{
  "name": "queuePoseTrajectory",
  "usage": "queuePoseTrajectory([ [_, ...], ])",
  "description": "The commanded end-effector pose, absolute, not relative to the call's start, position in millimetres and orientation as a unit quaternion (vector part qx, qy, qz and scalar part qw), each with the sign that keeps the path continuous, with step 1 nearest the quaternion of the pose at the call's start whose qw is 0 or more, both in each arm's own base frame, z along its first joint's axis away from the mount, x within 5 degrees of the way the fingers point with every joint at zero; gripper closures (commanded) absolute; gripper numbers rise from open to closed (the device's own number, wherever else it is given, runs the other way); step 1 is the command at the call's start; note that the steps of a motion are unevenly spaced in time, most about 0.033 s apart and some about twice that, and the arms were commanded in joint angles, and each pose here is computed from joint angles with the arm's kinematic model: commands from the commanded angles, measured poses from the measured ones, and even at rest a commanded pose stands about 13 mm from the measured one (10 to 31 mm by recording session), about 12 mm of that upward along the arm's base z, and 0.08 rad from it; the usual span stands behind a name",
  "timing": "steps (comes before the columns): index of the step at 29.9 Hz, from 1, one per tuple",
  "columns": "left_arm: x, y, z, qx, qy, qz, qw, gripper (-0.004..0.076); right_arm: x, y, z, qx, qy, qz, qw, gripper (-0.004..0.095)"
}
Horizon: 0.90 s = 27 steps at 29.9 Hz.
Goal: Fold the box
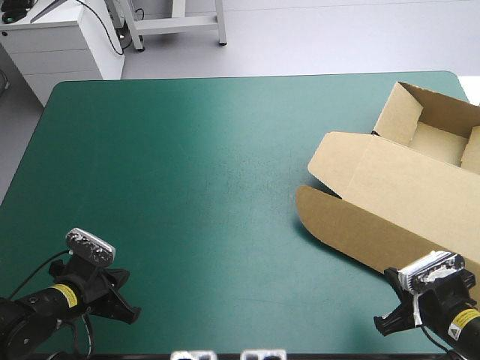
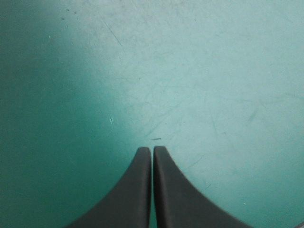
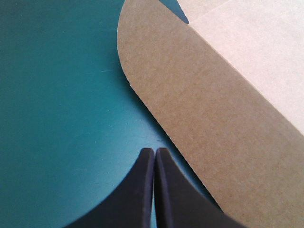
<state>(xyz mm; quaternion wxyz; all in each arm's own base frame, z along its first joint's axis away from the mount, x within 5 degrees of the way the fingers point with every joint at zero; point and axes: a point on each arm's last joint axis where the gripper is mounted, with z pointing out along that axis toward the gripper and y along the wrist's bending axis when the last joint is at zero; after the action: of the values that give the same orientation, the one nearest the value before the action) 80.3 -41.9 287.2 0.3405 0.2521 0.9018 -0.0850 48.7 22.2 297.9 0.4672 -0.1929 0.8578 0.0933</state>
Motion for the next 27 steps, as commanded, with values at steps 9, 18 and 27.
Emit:
queuePoseTrajectory([
  [9,82,-46,269,0.246,0.904,-0.105,0.333,0.0731,55,25,283,-0.200,0.858,0.088,0.464,0.0922],
  [18,81,-47,269,0.244,0.907,-0.113,0.326,0.0732,55,25,282,-0.199,0.860,0.090,0.462,0.0922],
  [27,81,-47,269,0.244,0.907,-0.113,0.326,0.0732,55,25,282,-0.199,0.860,0.090,0.461,0.0922],
])
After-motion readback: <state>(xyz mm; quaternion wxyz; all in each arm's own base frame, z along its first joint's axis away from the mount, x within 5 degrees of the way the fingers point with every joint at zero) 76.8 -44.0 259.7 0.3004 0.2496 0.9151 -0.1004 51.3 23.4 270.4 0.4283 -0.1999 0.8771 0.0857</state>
